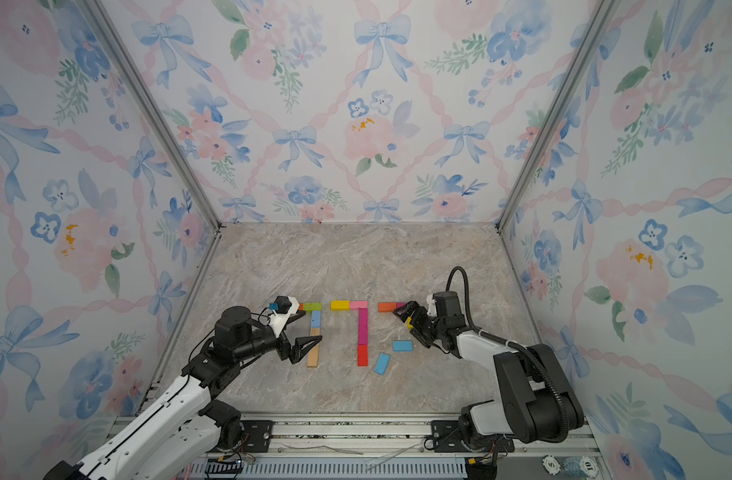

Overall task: Assemble the number 7 with building blocks
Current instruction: Assemble the building block at the center of the board.

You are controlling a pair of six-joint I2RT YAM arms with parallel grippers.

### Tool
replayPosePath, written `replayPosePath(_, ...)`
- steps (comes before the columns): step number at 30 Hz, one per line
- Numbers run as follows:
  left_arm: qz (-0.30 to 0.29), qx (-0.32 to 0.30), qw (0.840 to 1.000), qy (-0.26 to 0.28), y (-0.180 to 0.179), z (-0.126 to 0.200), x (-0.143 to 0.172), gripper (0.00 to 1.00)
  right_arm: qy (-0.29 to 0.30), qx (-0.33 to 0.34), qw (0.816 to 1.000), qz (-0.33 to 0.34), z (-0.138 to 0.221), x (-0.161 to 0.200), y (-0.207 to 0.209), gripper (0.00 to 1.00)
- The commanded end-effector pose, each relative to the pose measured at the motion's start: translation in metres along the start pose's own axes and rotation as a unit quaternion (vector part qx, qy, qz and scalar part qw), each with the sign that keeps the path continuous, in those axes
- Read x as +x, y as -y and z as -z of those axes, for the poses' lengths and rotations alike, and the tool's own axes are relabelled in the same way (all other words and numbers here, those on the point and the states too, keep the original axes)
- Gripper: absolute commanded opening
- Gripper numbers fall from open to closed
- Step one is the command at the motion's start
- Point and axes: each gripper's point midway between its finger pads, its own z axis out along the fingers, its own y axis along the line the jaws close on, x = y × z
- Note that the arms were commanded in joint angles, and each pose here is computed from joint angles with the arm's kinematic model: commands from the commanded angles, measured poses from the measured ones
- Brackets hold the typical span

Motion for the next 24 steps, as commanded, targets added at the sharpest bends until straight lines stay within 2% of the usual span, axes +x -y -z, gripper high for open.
replayPosePath(1,-0.012,0.001,1.0,0.004,0.002,0.001,-0.001,0.98,-0.011,0.042,0.999,-0.019,-0.005,0.006,0.023,0.99)
replayPosePath(16,-0.01,-0.001,1.0,0.002,0.001,0.001,0.001,0.98,-0.019,0.055,0.998,-0.007,0.007,0.011,0.021,0.98)
replayPosePath(21,-0.012,0.0,1.0,0.003,0.002,0.001,-0.001,0.98,-0.026,0.089,0.993,0.079,0.036,0.012,0.003,0.98)
replayPosePath(24,-0.012,0.001,1.0,0.003,0.002,0.001,0.0,0.98,-0.056,0.115,0.978,0.167,0.053,0.015,-0.012,0.98)
